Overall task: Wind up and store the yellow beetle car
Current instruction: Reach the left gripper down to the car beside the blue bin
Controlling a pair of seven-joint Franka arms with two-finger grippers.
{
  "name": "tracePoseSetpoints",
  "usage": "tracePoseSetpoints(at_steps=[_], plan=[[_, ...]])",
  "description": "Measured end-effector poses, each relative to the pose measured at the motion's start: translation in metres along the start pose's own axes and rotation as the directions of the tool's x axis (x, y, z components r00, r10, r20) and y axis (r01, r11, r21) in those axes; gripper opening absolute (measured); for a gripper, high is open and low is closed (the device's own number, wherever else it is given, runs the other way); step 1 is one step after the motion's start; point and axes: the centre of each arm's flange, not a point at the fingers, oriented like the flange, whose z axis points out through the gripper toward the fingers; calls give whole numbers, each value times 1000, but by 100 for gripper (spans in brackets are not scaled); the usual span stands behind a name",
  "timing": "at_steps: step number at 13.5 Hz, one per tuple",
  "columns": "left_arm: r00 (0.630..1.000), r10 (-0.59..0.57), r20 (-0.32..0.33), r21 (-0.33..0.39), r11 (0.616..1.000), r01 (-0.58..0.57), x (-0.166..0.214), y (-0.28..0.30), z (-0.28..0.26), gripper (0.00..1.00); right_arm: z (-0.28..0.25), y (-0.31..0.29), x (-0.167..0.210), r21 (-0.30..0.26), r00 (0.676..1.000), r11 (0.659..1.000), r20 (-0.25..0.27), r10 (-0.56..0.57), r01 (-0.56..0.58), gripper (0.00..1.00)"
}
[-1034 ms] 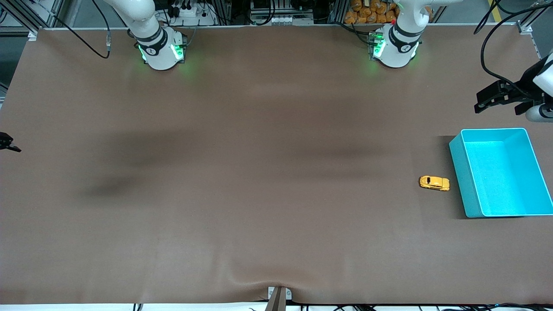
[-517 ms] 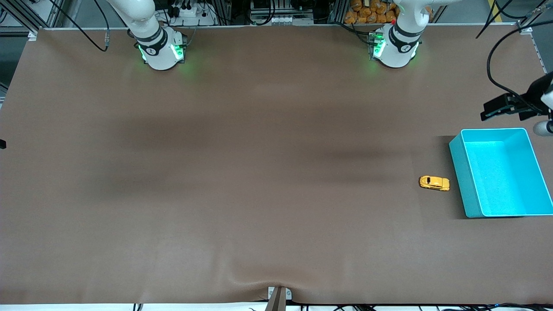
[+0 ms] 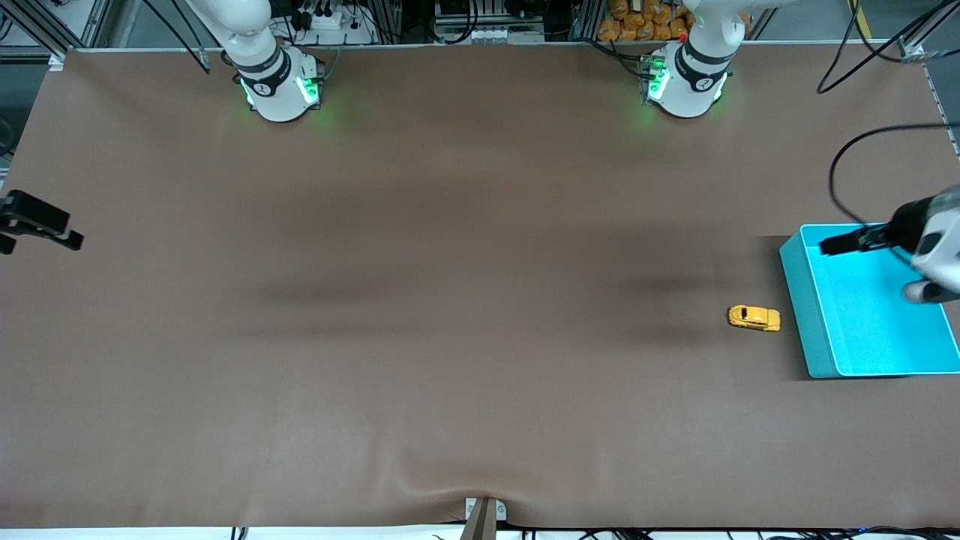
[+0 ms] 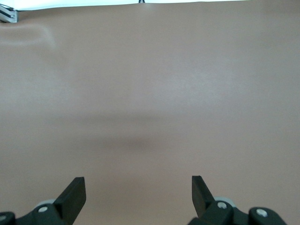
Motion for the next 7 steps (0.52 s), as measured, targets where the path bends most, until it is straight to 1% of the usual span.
tracePoseSetpoints(at_steps=[2, 4, 5, 7], plan=[[999, -38, -3, -1, 999, 38, 9, 3, 31, 100, 0, -6, 0, -3, 1000, 1000, 1, -8, 8, 100], [995, -93, -47, -12, 996, 93, 13, 5, 62, 100, 1, -11, 0, -9, 1000, 1000, 2, -16, 16, 100], [988, -139, -70, -21, 990, 138, 16, 10, 77, 100, 1, -11, 0, -10, 1000, 1000, 3, -17, 17, 100], [962, -253, -101, -46, 967, 249, 21, 21, 105, 100, 1, -10, 0, -11, 1000, 1000, 3, -15, 15, 100]])
